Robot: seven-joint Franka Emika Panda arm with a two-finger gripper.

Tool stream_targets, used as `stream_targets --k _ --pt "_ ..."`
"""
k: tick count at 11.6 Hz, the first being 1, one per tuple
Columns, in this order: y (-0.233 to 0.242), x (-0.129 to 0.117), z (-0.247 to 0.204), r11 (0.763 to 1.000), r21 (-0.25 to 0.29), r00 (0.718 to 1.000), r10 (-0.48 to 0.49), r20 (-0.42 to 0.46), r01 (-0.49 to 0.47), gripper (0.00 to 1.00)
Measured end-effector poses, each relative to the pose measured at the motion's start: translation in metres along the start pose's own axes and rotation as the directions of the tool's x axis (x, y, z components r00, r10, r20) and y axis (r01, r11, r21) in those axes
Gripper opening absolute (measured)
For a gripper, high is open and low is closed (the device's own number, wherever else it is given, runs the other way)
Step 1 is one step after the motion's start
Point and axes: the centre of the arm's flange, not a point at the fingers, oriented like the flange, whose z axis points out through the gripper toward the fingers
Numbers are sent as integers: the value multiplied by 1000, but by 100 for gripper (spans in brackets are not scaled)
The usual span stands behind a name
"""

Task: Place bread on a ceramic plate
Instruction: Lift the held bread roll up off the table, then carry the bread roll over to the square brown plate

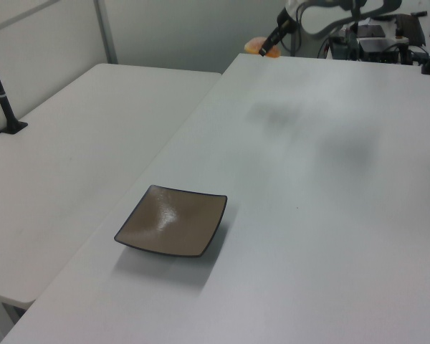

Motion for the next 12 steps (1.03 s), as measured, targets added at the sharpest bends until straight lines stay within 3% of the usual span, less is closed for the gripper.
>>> stream_targets --k 3,7,12 --pt "-55 28 -78 996 83 995 16 100 -24 47" --pt "-152 23 -126 982 158 959 58 276 -105 48" --pt "-259 17 -155 967 209 945 76 317 -148 48"
